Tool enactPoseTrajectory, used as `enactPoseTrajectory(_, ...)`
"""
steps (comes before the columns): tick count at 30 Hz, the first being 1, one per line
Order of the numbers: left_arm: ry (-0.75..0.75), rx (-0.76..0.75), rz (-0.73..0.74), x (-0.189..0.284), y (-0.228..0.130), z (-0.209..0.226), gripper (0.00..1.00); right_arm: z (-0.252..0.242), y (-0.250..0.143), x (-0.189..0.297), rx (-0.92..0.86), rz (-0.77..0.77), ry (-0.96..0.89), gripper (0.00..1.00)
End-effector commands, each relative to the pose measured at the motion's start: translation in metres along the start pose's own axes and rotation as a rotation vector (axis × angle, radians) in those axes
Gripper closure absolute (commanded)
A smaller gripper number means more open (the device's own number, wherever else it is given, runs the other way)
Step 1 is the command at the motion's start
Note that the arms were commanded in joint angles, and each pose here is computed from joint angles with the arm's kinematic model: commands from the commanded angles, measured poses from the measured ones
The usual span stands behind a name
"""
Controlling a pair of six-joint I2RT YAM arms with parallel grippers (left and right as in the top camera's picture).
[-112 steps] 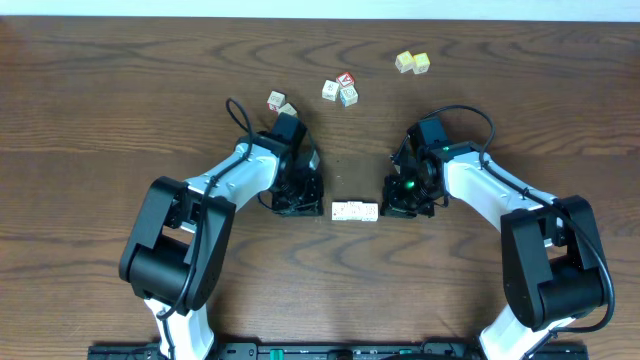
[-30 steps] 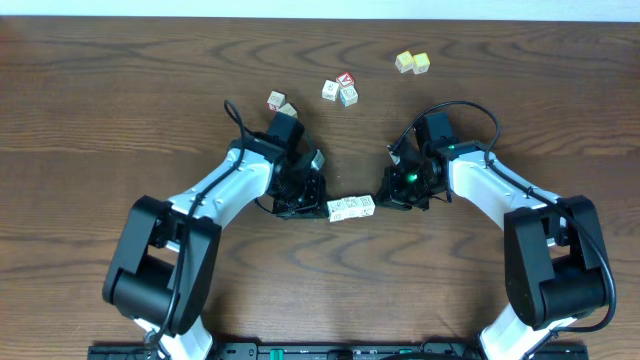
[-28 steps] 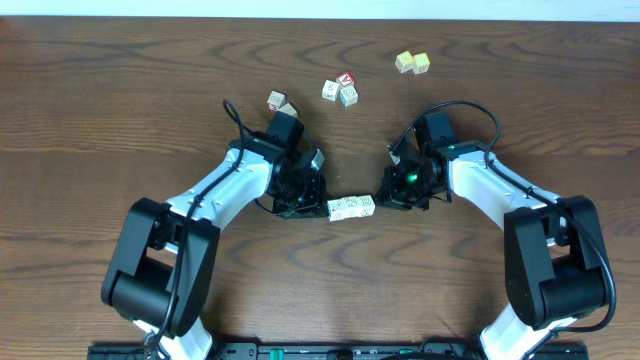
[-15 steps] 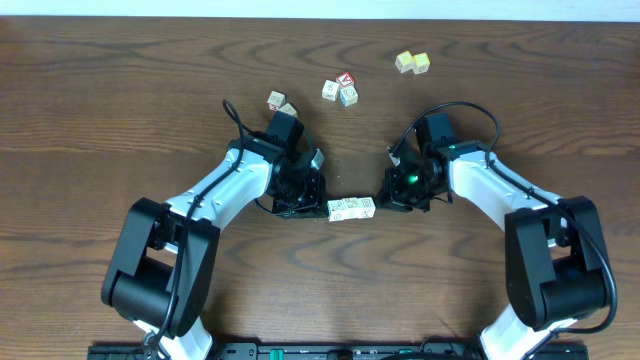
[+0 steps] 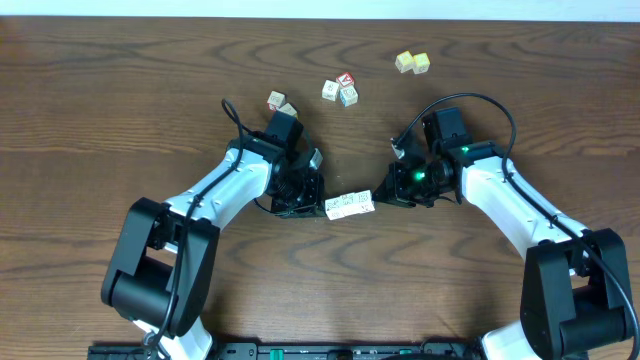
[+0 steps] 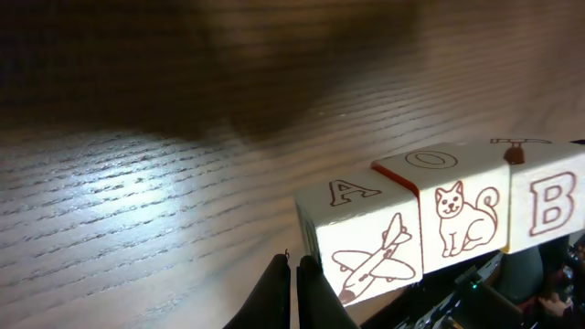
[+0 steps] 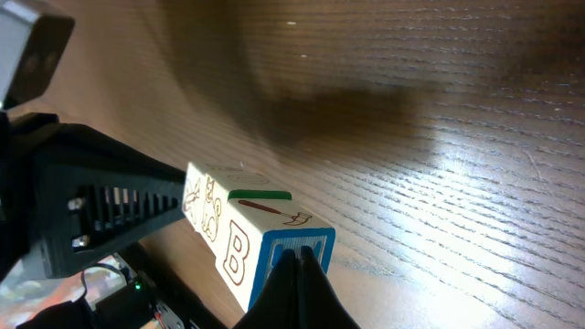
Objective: Lift 3 blocks
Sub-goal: 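Lift the clamped row off the table with both grippers, then hold the three blocks raised between both grippers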
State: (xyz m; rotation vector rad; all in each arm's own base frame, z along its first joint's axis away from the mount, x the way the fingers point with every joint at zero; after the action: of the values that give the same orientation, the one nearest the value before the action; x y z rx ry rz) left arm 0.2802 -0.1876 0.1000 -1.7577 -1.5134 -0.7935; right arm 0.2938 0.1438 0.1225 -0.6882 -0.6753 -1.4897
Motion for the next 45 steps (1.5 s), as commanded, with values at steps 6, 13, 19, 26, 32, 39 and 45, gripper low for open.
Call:
enactPoseTrajectory(6, -0.179, -0.119, -0.040, 0.033, -0.013, -0.045, 0.93, 0.031, -0.016, -0.013, 0.049, 0.087, 0.105, 0.99)
enactPoseTrajectory(13, -0.182, -0.125, -0.048, 0.038, -0.016, -0.048, 0.93, 0.032, -0.013, -0.013, 0.058, 0.075, 0.112, 0.99)
enactPoseTrajectory(19, -0.182, -0.119, -0.045, 0.038, -0.016, -0.048, 0.93, 0.037, -0.014, -0.008, 0.063, 0.069, 0.133, 0.99)
enactPoseTrajectory(26, -0.181, -0.110, -0.042, 0.038, -0.016, -0.048, 0.93, 0.049, -0.016, 0.008, 0.108, 0.014, 0.142, 0.99)
enactPoseTrajectory(32, -0.179, -0.104, -0.036, 0.038, -0.017, -0.047, 0.93, 0.051, -0.018, 0.012, 0.105, 0.008, 0.132, 0.99)
enactPoseTrajectory(39, -0.177, -0.098, -0.033, 0.038, -0.018, -0.047, 0.93, 0.050, -0.021, 0.012, 0.087, 0.022, 0.130, 0.99)
enactPoseTrajectory(45, -0.177, -0.099, -0.034, 0.038, -0.018, -0.047, 0.93, 0.052, -0.025, 0.016, 0.075, 0.028, 0.127, 0.99)
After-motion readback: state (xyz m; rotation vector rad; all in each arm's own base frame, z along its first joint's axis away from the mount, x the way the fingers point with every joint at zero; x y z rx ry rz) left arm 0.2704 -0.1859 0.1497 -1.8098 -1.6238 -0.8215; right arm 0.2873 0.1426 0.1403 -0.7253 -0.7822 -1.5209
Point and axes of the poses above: each gripper's point midway between its finger pads, its own x axis back along the fingers, its own z axis along the line the jaws close on, y = z × x, the point moved 7 cm from there along x, back along the fingers, and after that the axes turned 1 degree about -x, right-handed, at the moved point
